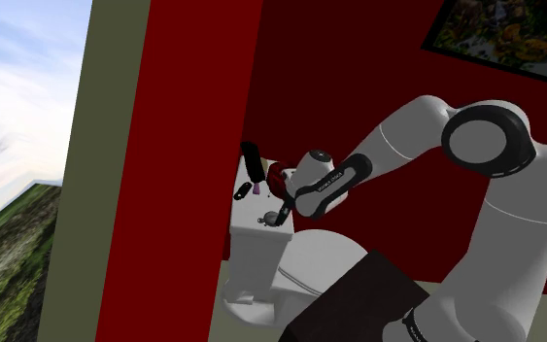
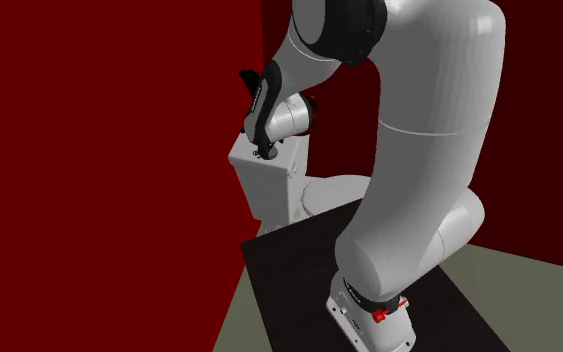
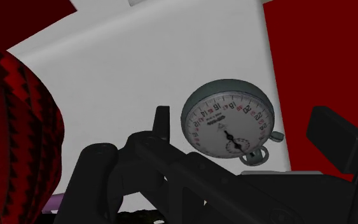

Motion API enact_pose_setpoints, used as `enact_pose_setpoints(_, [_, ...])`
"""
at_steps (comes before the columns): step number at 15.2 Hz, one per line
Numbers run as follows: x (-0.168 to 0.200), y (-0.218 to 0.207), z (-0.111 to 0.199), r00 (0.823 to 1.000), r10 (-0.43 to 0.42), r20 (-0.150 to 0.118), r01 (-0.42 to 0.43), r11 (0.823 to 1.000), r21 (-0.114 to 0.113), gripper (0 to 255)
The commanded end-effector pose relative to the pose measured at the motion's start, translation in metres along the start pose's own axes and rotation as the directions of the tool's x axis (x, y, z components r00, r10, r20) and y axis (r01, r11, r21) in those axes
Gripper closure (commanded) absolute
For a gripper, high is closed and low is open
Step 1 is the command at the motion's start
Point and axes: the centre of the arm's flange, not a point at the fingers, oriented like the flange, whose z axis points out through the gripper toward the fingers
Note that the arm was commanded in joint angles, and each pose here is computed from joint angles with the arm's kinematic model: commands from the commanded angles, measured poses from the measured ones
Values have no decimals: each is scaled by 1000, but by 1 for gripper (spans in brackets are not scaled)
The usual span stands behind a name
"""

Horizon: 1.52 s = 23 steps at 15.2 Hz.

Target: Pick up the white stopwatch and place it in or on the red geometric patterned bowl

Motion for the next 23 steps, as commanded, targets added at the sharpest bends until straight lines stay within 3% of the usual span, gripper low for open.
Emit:
enact_pose_setpoints(1, [1, -1, 12, 1000, -3, -1, 3, 1000, -1, 0])
enact_pose_setpoints(5, [1, -1, 37, 1000, -3, -1, 3, 1000, -1, 0])
enact_pose_setpoints(13, [1, -1, 37, 1000, -3, -1, 3, 1000, -1, 0])
enact_pose_setpoints(14, [1, -1, 37, 1000, -3, -1, 3, 1000, -1, 255])
enact_pose_setpoints(23, [1, -1, 37, 1000, -3, -1, 3, 1000, -1, 255])
